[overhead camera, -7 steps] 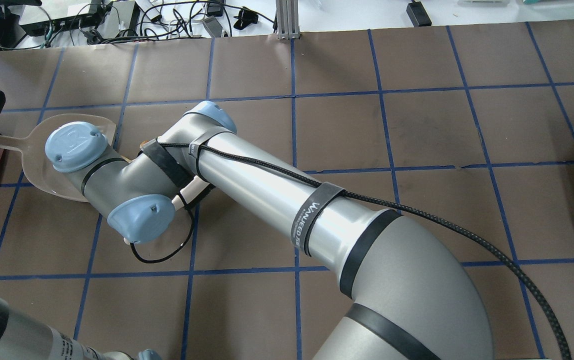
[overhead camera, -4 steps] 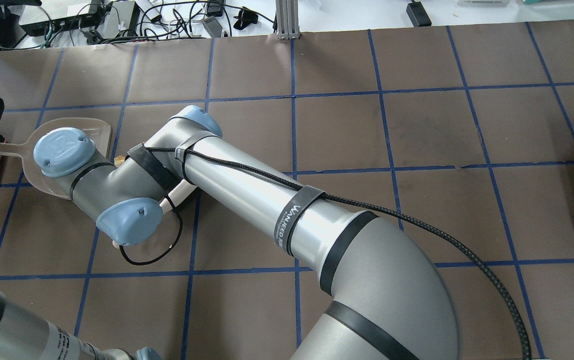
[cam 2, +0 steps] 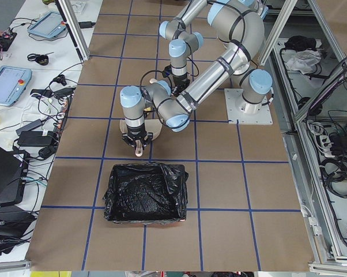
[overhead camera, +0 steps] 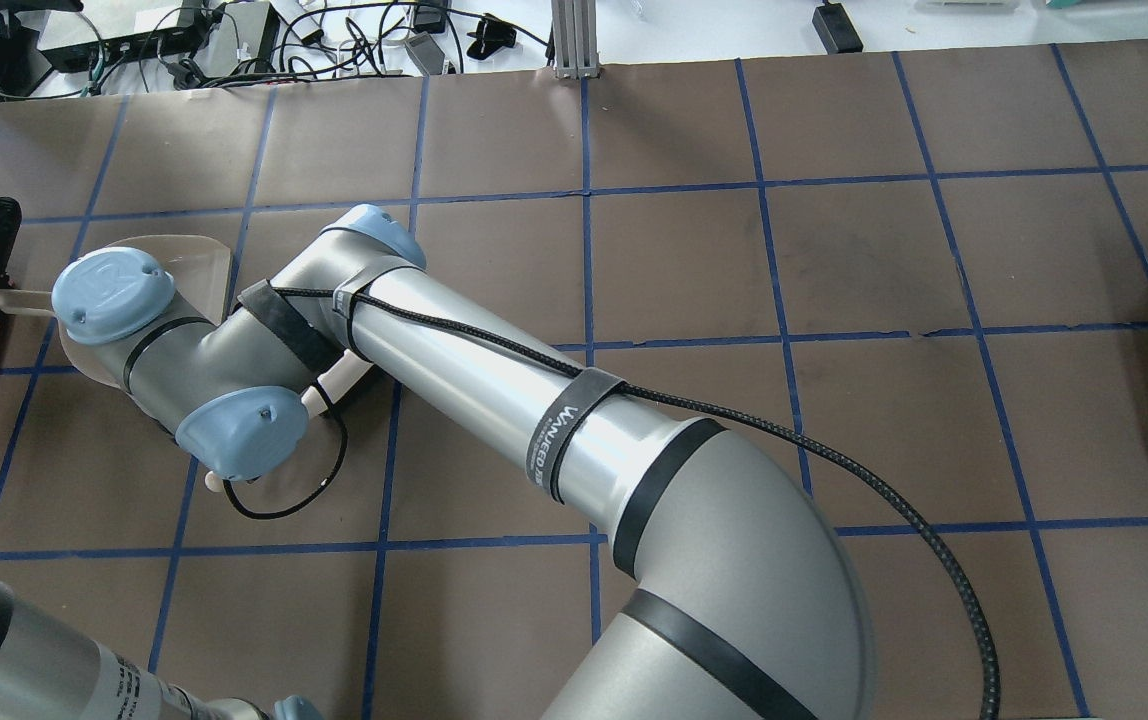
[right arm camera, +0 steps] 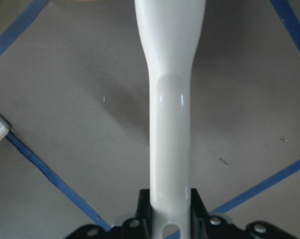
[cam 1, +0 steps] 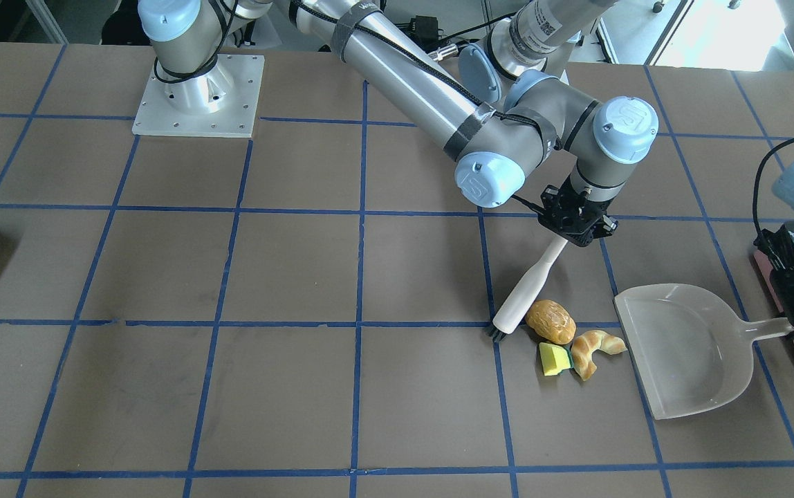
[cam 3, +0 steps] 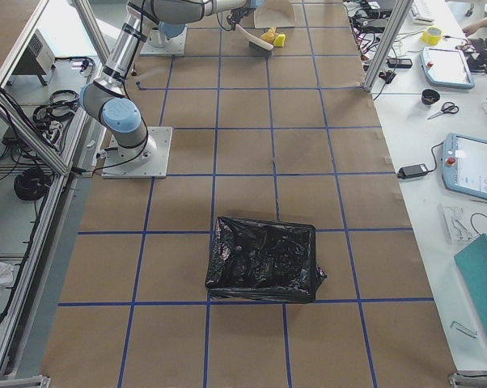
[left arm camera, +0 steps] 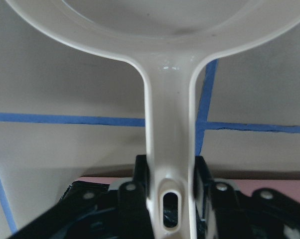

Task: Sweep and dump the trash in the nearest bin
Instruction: 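Sweep the trash into the dustpan with the brush in the right gripper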

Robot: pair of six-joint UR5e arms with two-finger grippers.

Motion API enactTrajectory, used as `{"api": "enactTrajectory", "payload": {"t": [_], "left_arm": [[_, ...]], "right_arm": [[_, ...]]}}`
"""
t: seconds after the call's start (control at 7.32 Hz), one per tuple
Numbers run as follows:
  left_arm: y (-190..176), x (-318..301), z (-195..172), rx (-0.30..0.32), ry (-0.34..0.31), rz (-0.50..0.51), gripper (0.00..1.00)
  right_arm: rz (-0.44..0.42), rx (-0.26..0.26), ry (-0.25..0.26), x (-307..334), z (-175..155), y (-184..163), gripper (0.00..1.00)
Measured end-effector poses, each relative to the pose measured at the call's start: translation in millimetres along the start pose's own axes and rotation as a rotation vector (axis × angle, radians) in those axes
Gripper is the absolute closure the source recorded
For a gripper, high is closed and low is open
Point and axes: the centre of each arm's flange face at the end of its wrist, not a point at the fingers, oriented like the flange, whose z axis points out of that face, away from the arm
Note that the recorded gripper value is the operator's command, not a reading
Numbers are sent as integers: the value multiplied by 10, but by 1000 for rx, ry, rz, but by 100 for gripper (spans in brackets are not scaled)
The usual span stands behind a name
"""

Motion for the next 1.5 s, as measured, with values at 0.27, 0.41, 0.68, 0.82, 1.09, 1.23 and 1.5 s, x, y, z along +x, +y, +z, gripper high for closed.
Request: {"api": "enactTrajectory", "payload": {"t": [0.27,0.41,0.68,0.82,1.09,1.23,1.5], "left_arm": [[-54,-20,-6,8,-5,64,100],[-78,-30,-9,10,-7,90,100],[-96,-42,-9,13,-9,106,100],[-100,-43,-8,16,-11,107,100],[-100,-43,9,20,-10,107,100],[-99,-47,14,20,-11,106,100],[-95,-52,14,19,-12,104,100]], "right_arm": [[-99,-14,2,-73,111,-10,100],[-151,-23,-2,-105,140,-9,100],[-247,-28,-14,-183,178,-26,100],[-296,-28,-16,-200,184,-37,100],[-386,-53,-24,-218,176,-50,100],[-454,-74,-23,-218,200,-43,100],[-620,-94,-26,-268,239,-40,100]]}}
